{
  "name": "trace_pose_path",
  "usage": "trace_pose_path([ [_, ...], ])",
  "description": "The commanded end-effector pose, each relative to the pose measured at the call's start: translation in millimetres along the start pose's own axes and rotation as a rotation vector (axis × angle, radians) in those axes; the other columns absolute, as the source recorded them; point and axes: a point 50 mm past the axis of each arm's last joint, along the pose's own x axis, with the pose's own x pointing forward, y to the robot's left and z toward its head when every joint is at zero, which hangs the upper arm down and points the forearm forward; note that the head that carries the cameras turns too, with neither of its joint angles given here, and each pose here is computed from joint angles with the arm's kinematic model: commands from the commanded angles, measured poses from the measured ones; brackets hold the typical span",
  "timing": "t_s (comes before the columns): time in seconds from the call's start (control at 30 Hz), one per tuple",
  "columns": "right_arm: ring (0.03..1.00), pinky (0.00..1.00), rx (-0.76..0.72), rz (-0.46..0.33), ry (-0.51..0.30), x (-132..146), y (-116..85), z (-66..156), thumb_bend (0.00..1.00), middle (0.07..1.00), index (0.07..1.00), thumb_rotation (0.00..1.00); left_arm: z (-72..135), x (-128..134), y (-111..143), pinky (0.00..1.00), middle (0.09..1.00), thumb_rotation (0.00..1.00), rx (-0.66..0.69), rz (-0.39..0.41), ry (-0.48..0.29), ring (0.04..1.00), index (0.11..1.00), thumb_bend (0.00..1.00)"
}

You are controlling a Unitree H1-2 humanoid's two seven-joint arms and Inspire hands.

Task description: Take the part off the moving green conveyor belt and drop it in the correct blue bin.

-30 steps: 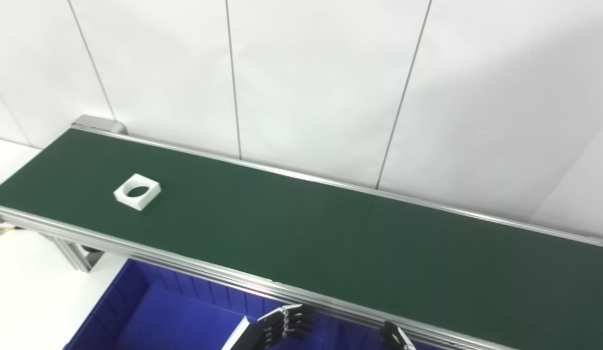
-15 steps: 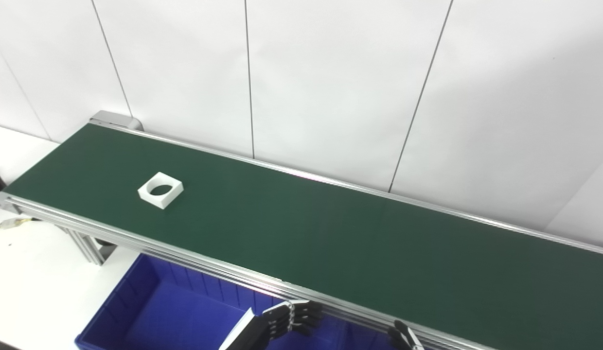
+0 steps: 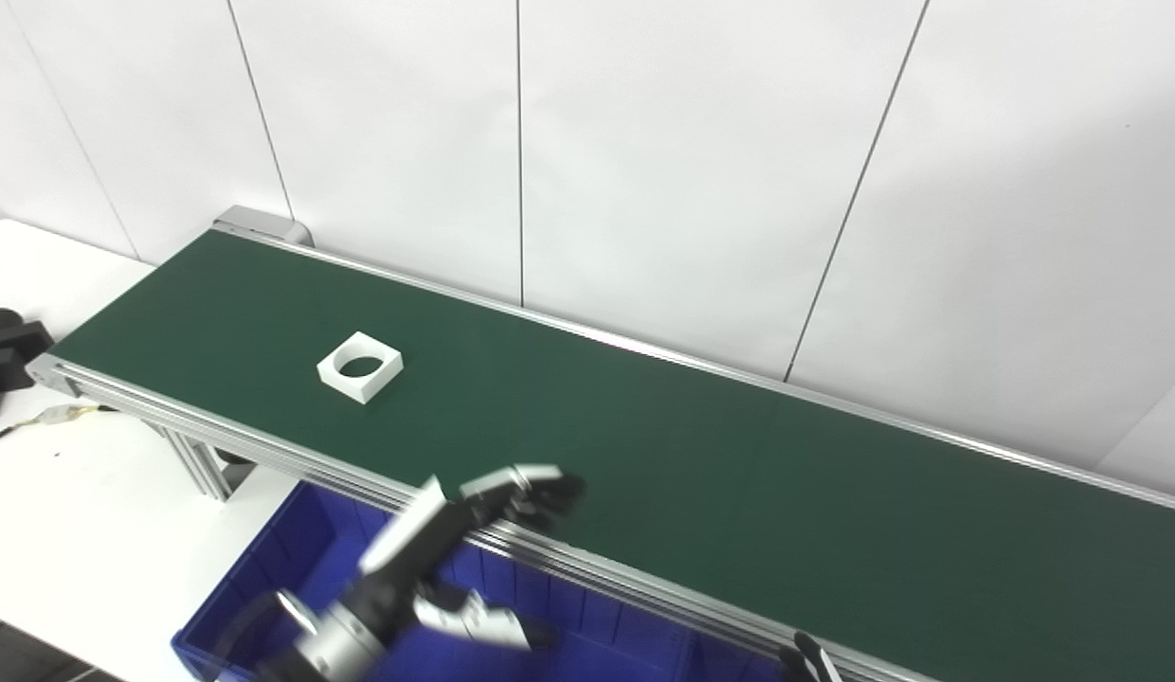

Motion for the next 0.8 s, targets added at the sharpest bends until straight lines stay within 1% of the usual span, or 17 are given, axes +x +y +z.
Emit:
trace_pose_path([
  [0.0,0.876,0.83,0.014,-0.023,-0.092,8.6,0.9,12.4,0.59,0.892,0.946,0.68,14.1,8.6,10.8,0.72,0.810,0.37,0.061,0.011,-0.033,0.779,0.818,0.88],
  [0.03,0.875,0.82,0.013,-0.024,-0.092,8.8,0.8,12.3,0.59,0.891,0.946,0.68,15.3,9.4,13.7,0.72,0.811,0.38,0.081,0.011,-0.023,0.781,0.821,0.87],
  [0.07,0.875,0.82,0.008,-0.023,-0.094,9.0,0.6,12.5,0.59,0.891,0.945,0.68,16.9,11.3,20.6,0.72,0.811,0.38,0.139,0.007,0.001,0.781,0.822,0.87],
  [0.1,0.870,0.82,0.004,-0.023,-0.095,9.2,0.5,12.7,0.59,0.888,0.942,0.69,18.0,12.5,25.3,0.74,0.821,0.32,0.179,0.005,0.018,0.795,0.824,0.85],
  [0.13,0.869,0.81,0.008,-0.024,-0.095,9.2,0.5,12.7,0.59,0.887,0.941,0.69,17.2,14.7,31.4,0.75,0.824,0.30,0.226,0.003,0.038,0.798,0.825,0.84],
  [0.17,0.869,0.81,0.010,-0.025,-0.094,9.2,0.6,12.7,0.60,0.888,0.939,0.69,16.7,16.2,35.3,0.77,0.828,0.25,0.256,0.002,0.051,0.808,0.828,0.82],
  [0.23,0.869,0.81,0.015,-0.026,-0.096,9.1,0.7,12.8,0.59,0.888,0.939,0.69,12.8,20.3,44.0,0.78,0.835,0.23,0.315,-0.004,0.080,0.821,0.832,0.81],
  [0.27,0.869,0.81,0.014,-0.027,-0.097,9.0,0.7,12.9,0.59,0.888,0.939,0.69,10.7,22.9,49.0,0.78,0.837,0.22,0.336,-0.006,0.096,0.824,0.834,0.81],
  [0.33,0.868,0.82,0.012,-0.027,-0.097,8.9,0.6,13.1,0.59,0.887,0.941,0.69,7.0,27.3,57.2,0.79,0.847,0.19,0.362,-0.007,0.114,0.838,0.837,0.81],
  [0.43,0.868,0.82,0.012,-0.028,-0.096,8.7,0.4,13.1,0.60,0.887,0.941,0.70,2.1,33.3,66.7,0.80,0.851,0.18,0.385,-0.011,0.127,0.841,0.843,0.82],
  [0.47,0.868,0.82,0.013,-0.027,-0.098,8.8,0.1,13.2,0.60,0.887,0.941,0.70,-0.7,39.0,70.8,0.80,0.851,0.18,0.416,-0.017,0.146,0.841,0.843,0.82],
  [0.57,0.869,0.81,0.011,-0.025,-0.102,9.1,-1.0,13.1,0.58,0.888,0.944,0.69,-7.5,52.8,79.6,0.78,0.868,0.12,0.481,-0.025,0.183,0.862,0.851,0.83],
  [0.63,0.867,0.81,0.005,-0.027,-0.101,9.0,-1.5,12.7,0.58,0.886,0.943,0.70,-12.8,60.8,83.1,0.77,0.864,0.06,0.504,-0.029,0.199,0.864,0.847,0.84],
  [0.77,0.868,0.81,0.012,-0.034,-0.098,8.4,-1.5,12.2,0.59,0.885,0.943,0.70,-22.5,76.7,90.4,0.76,0.859,0.02,0.600,-0.059,0.208,0.862,0.842,0.86],
])
